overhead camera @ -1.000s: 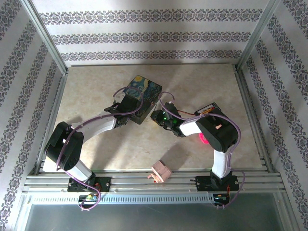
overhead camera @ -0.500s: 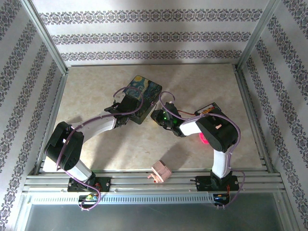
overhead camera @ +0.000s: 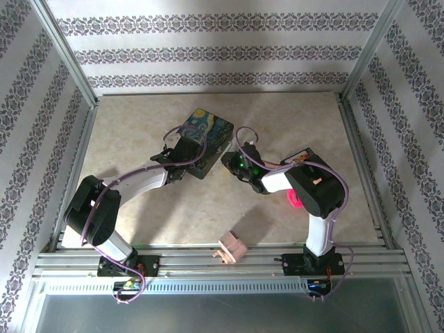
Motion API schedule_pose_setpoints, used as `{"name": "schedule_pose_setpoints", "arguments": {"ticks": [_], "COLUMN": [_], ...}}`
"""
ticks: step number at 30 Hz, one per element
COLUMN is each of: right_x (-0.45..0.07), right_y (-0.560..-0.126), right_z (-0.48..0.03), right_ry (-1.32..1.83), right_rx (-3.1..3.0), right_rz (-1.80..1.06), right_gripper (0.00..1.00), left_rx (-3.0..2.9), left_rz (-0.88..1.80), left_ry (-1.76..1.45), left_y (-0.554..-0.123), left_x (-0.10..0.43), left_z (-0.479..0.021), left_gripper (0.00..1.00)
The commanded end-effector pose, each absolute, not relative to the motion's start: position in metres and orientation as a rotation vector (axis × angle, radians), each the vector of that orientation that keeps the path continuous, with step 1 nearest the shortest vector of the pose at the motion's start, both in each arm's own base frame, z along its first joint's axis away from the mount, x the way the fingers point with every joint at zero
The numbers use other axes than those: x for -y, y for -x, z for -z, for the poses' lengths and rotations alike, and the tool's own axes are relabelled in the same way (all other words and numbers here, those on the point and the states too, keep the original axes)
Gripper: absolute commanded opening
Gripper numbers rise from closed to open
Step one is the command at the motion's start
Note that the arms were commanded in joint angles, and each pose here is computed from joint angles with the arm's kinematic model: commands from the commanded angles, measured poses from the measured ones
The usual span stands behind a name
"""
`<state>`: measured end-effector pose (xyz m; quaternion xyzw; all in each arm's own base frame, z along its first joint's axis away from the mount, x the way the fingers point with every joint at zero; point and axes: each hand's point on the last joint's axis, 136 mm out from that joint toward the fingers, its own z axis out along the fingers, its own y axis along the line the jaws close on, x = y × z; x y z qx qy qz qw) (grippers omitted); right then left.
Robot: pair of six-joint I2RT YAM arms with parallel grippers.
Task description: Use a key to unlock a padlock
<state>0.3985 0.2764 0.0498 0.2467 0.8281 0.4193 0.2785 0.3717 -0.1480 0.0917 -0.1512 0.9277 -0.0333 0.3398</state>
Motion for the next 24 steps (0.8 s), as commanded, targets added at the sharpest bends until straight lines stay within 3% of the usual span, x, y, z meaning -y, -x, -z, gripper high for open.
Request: {"name": "schedule_pose_setpoints", "arguments": {"ticks": [1, 14, 24], "right_x": [-0.269, -0.256, -0.224], "right_y": [-0.409, -0.399, -0.356], "right_z": [-0.059, -0.067, -0.090], "right_ry": [-0.704, -0.626, -0.447], "right_rx": [-2.168, -2.193, -2.305], "right_rz": [-1.121, -1.022, -0.799], "right_gripper": [0.00, 0.00, 0.00], "left_rx": [-2.566, -2.559, -2.521], "left_rz": [-0.114, -0.127, -0.120], "left_ry": [0.356, 0.361, 0.375], "left_y": [-0.337, -0.337, -0.340], "left_x": [0.119, 0.116, 0.106], "left_z": [-0.055, -0.058, -0.071], "left_gripper": [0.99, 0.99, 0.99]}}
